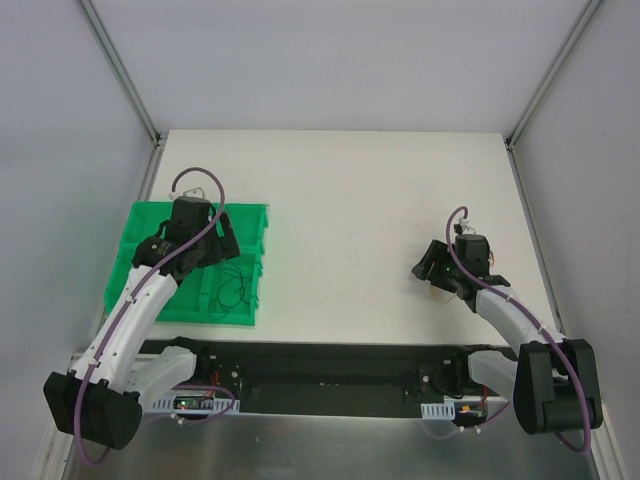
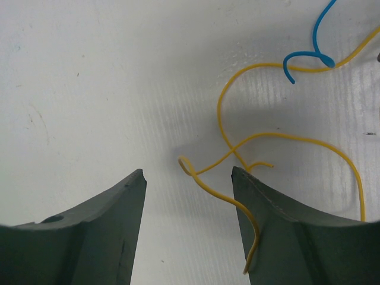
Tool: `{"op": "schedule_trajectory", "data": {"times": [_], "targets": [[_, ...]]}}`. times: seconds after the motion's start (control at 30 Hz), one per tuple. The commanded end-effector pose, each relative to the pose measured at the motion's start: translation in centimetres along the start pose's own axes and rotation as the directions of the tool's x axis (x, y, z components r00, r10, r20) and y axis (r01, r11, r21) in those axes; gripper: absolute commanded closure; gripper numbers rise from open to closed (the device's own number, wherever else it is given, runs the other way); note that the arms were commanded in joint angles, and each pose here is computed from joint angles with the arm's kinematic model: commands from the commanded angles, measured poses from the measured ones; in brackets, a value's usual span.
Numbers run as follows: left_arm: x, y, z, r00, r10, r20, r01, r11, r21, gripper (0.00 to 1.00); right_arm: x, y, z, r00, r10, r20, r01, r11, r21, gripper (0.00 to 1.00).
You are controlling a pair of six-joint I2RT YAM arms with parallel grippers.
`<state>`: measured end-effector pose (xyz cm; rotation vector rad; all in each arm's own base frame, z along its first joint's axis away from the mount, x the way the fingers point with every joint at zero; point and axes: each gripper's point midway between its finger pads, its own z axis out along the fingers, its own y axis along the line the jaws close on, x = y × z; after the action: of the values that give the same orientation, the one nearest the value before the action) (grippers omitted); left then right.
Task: Untangle the cables
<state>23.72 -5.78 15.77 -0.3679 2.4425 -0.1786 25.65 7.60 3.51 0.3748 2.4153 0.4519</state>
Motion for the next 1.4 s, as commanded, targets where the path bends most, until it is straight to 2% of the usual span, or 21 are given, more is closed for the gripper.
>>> {"op": "schedule_trajectory", "data": {"times": [0.0,0.13,0.23,0.3,0.5,0.63,0.8,0.83,0.97,1.07,1.2,1.37], "targets": [[-0.4,2.2,-0.4,1.000,-0.029,0.011,0.030,0.992,-0.124,0.19,-1.5,1.0,-0.2,0.999,-0.021,0.043,0.023,0.999,-0.035,0.37],[0.9,2.5,0.8,0.998,-0.052,-0.044,0.045,0.988,-0.148,0.23,-1.5,1.0,-0.2,0.999,-0.022,0.044,0.024,0.999,-0.036,0.37],[1.7,2.1,1.7,0.994,-0.057,-0.093,0.044,0.989,-0.141,0.34,-1.5,1.0,-0.2,0.999,-0.022,0.042,0.024,0.999,-0.036,0.37],[2.6,1.6,2.3,0.989,-0.067,-0.134,0.052,0.992,-0.114,0.45,-1.5,1.0,-0.2,0.999,-0.022,0.042,0.023,0.999,-0.034,0.37],[6.2,-0.9,4.6,0.959,-0.091,-0.269,0.102,0.994,0.030,0.99,-1.6,1.0,-0.2,0.999,-0.021,0.040,0.022,0.999,-0.034,0.37],[8.3,-2.2,6.0,0.932,-0.110,-0.346,0.145,0.986,0.079,1.00,-1.5,1.0,-0.1,0.999,-0.022,0.038,0.023,0.999,-0.034,0.37],[9.0,-1.2,6.2,0.938,-0.118,-0.326,0.138,0.990,0.037,1.00,-1.5,0.9,-0.1,0.999,-0.020,0.040,0.022,0.999,-0.030,0.37],[8.6,-1.1,5.9,0.945,-0.114,-0.308,0.131,0.991,0.034,0.94,-1.5,0.9,-0.1,0.999,-0.020,0.040,0.022,0.999,-0.030,0.37],[6.1,-1.1,3.8,0.976,-0.090,-0.201,0.104,0.993,0.060,0.56,-1.5,0.9,-0.1,0.999,-0.020,0.038,0.021,0.999,-0.031,0.37],[3.7,-1.5,1.5,0.993,-0.054,-0.103,0.065,0.993,0.103,0.37,-1.5,0.8,-0.1,0.999,-0.022,0.040,0.023,0.999,-0.028,0.37],[0.5,-2.5,-1.4,1.000,0.010,0.017,-0.013,0.985,0.172,0.23,-1.7,0.9,-0.3,0.998,-0.026,0.055,0.028,0.999,-0.030,0.36],[-3.4,-6.1,-5.1,0.989,0.066,0.130,-0.106,0.939,0.327,0.15,-1.7,1.3,-1.0,0.999,-0.025,0.046,0.027,0.999,-0.034,0.34]]}}
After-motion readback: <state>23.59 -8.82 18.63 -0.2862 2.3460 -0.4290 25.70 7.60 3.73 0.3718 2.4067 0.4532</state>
